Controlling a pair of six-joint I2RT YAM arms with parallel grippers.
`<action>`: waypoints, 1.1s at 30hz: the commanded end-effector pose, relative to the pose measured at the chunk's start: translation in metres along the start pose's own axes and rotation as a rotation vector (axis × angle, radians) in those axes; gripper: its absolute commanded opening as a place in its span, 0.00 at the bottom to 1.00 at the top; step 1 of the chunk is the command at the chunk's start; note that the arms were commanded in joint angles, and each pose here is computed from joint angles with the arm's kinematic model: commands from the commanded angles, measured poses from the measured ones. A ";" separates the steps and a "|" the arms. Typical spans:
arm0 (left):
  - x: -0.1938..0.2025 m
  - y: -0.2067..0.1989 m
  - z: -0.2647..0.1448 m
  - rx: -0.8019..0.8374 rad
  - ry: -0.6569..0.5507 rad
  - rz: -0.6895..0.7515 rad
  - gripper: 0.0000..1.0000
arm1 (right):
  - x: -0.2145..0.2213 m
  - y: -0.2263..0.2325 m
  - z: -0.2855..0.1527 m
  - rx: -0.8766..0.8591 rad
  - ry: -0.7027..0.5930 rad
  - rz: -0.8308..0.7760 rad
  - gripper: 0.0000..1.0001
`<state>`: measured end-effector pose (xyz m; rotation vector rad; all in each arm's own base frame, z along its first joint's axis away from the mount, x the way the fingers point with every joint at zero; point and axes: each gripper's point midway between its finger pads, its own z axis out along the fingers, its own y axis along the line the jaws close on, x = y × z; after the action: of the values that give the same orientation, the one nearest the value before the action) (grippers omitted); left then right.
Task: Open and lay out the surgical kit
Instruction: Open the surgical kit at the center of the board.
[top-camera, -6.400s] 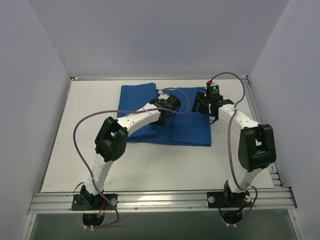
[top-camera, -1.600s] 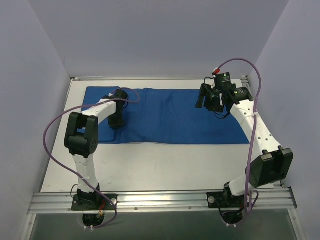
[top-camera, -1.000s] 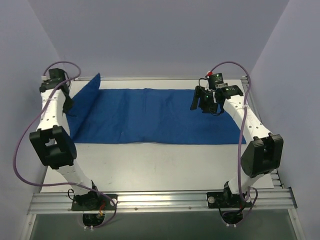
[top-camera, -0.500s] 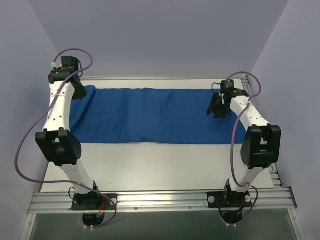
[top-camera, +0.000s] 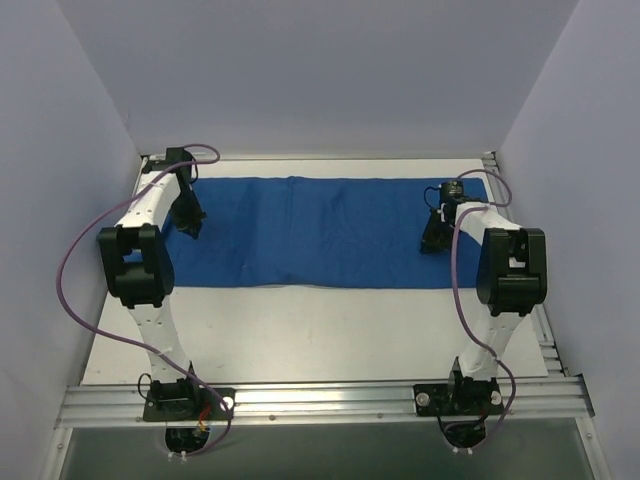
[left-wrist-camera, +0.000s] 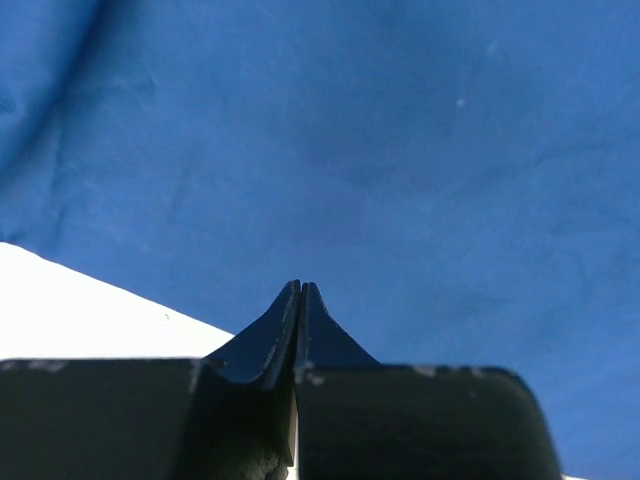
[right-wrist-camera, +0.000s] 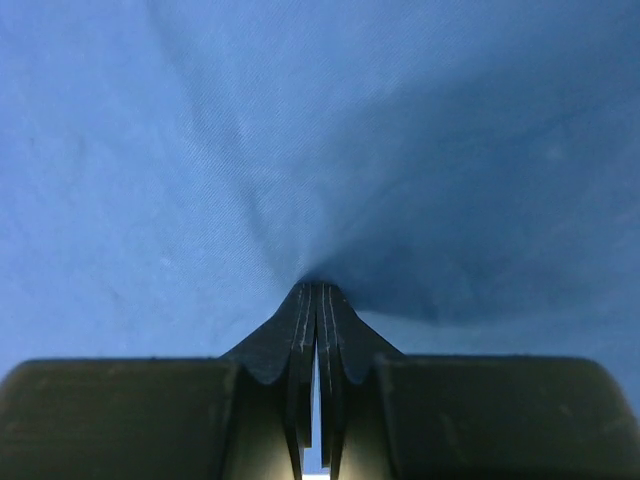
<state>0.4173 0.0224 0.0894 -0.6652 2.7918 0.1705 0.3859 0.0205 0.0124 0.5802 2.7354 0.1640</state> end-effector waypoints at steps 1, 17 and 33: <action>-0.016 -0.011 -0.019 0.085 -0.079 -0.007 0.02 | 0.002 -0.033 0.017 0.087 0.010 0.025 0.00; -0.022 -0.015 -0.021 0.094 -0.080 -0.006 0.02 | 0.021 -0.192 0.009 0.501 0.108 0.244 0.00; -0.041 0.008 0.004 0.037 -0.089 -0.060 0.02 | -0.097 -0.019 -0.022 0.078 -0.158 0.049 0.00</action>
<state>0.4309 0.0328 0.0960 -0.6830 2.7413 0.1393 0.4465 -0.0468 0.0690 0.6307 2.5472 -0.1064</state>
